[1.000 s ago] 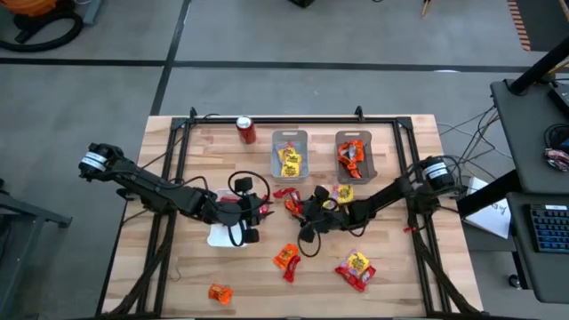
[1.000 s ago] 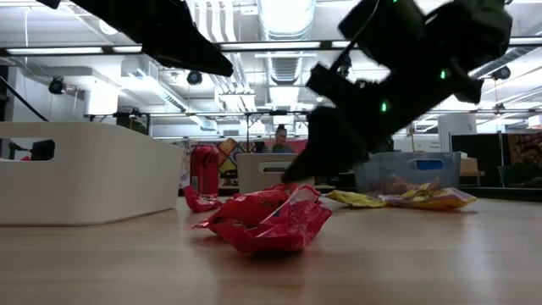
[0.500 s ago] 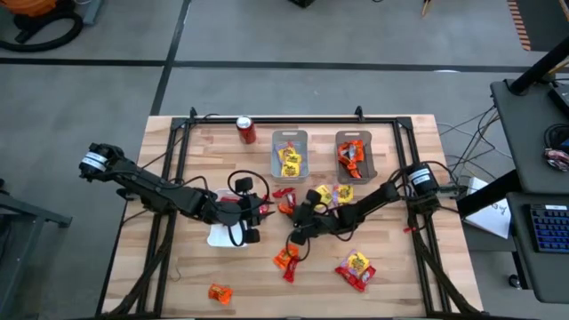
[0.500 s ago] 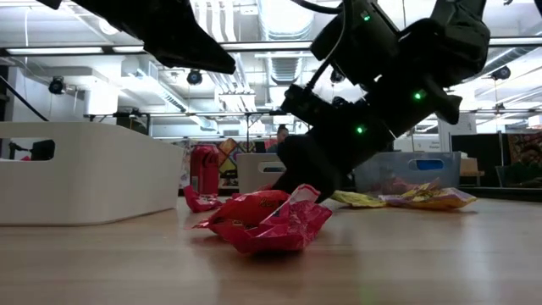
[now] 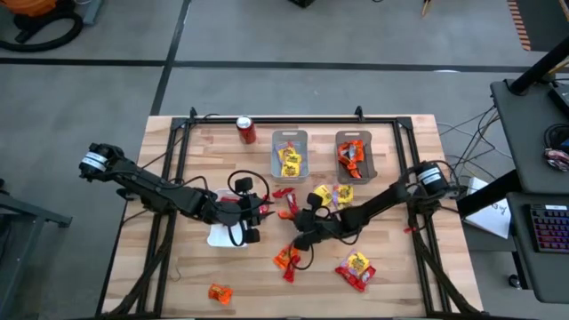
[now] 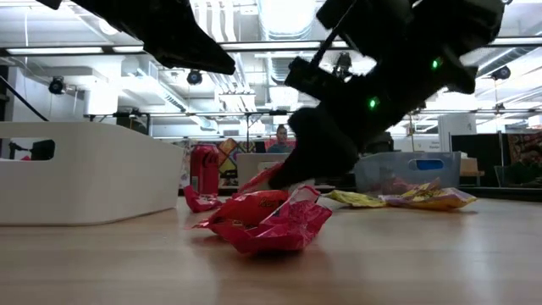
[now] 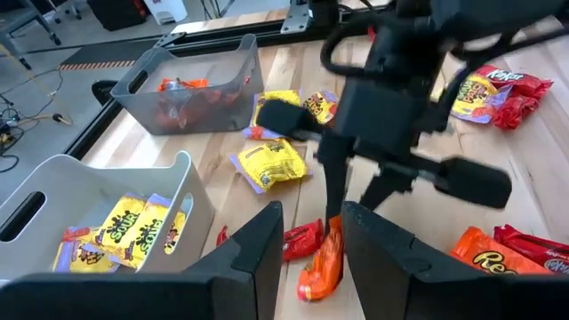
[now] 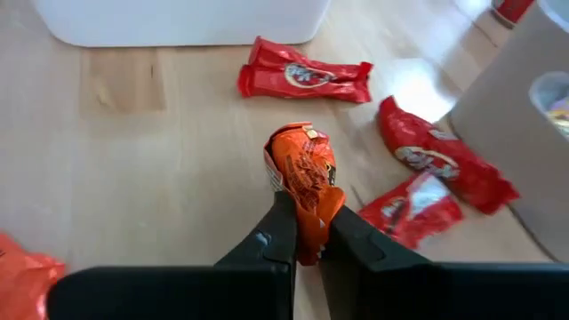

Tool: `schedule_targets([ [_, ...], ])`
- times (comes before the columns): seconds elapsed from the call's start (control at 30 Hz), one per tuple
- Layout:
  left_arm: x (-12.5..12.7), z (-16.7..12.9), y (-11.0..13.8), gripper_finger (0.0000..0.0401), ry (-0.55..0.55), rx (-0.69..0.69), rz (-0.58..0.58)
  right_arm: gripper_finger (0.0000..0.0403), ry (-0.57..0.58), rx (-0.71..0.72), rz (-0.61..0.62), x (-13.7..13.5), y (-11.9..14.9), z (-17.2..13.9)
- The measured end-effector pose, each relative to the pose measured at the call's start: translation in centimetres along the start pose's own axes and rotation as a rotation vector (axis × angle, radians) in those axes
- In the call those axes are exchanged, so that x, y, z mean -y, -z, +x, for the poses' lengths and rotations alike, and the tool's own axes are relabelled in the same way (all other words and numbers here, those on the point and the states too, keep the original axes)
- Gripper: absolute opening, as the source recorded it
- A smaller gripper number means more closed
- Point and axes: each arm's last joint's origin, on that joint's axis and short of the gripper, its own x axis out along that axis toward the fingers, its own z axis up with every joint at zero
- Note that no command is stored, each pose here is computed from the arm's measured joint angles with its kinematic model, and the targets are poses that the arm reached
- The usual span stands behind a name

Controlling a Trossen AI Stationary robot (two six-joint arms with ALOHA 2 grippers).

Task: Sort candy
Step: Put the orange candy into the black bin

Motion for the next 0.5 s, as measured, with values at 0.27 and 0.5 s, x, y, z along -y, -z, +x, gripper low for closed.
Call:
schedule_targets([
  [0.27,0.0,0.0,-0.1,0.0103,0.001,0.006,-0.003,0.0024,0.023,-0.048,0.011,2.8,-3.4,-5.0],
  [0.5,0.0,0.0,-0.1,0.0103,0.001,0.01,-0.006,0.0023,0.156,-0.164,0.142,9.6,-5.5,-10.4],
])
